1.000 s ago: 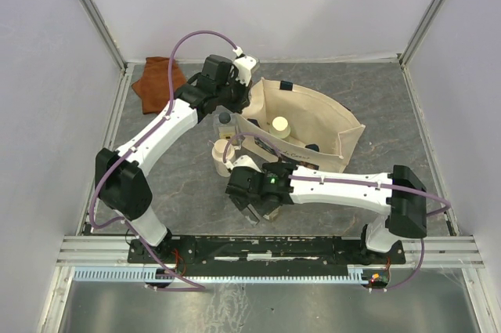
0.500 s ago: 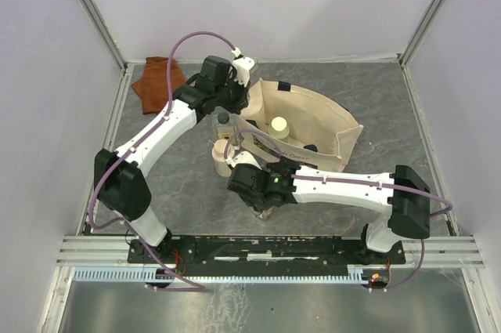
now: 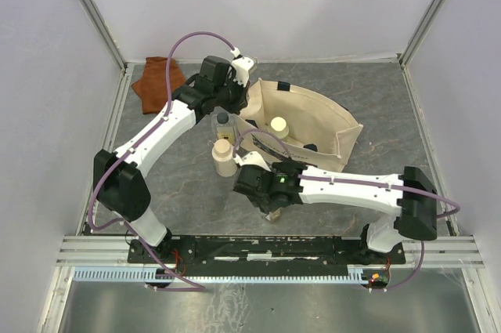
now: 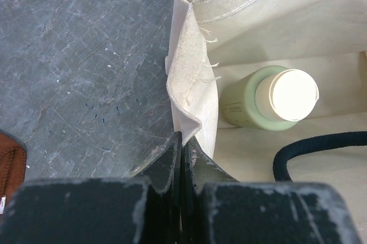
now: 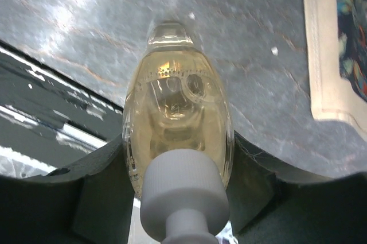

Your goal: Place the personal care products into the canvas bag

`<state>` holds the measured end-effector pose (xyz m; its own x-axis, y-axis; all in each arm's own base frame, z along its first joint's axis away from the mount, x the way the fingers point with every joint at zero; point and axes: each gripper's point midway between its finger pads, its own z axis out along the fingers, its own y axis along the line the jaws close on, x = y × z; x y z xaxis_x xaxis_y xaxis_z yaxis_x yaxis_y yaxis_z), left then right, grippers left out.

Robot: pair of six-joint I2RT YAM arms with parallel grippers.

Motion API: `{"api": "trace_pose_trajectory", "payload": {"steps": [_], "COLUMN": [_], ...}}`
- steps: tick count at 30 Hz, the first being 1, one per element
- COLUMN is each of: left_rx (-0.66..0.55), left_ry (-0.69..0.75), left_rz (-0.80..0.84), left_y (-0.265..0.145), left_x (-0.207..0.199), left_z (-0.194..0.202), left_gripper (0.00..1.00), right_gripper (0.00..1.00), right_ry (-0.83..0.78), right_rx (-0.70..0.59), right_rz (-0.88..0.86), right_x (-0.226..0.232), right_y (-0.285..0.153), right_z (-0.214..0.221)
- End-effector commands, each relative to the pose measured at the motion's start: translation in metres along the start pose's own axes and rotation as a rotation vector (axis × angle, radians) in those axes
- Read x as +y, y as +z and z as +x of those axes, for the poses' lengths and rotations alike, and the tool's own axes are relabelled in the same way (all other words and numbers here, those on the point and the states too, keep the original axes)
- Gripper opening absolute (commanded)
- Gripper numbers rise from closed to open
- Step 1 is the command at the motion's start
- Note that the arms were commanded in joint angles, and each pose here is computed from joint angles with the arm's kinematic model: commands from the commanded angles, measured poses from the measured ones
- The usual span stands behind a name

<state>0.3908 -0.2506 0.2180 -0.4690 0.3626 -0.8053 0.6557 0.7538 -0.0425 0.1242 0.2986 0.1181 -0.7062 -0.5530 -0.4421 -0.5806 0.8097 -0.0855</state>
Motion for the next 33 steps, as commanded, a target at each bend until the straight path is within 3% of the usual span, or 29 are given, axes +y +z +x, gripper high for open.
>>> {"api": "trace_pose_trajectory", "payload": {"steps": [1,6,11,18,26,33], "left_rx": [-0.046,-0.055,-0.056,-0.056,-0.056,-0.060], "left_ry": [0.007,0.008,0.010,0.011,0.017,0.002], "left_rz": [-0.006,-0.006,0.001,0.008,0.008,0.021], "left_y": [-0.019,-0.021,-0.021,-0.020,-0.023,-0.023], "left_x": [0.002,0.002,0.001,-0.001,-0.001,-0.003], "left_z": [-0.012,-0.013,-0.013,-0.012,-0.010,-0.011], "left_gripper": [0.03,0.03,0.03,0.03,0.03,0.03], "right_gripper": [0.25,0.17,0.18,0.22,0.21,0.21], "right_ry": [0.120,0.175,0.177,0.145,0.209,0.298], "right_rx": [-0.133,-0.199,-0.291,-0.441,-0.548,-0.510], "right_rz": [-0.021,-0.046,-0.016,0.025,0.065,0.124], "right_x": [-0.026,-0.043,-0.063,-0.098,-0.148,-0.180], "right_y": [-0.069,-0.115,-0.159,-0.214,-0.236,-0.195], "right_z": [-0.021,-0.031,-0.054,-0.120,-0.182,-0.193]}}
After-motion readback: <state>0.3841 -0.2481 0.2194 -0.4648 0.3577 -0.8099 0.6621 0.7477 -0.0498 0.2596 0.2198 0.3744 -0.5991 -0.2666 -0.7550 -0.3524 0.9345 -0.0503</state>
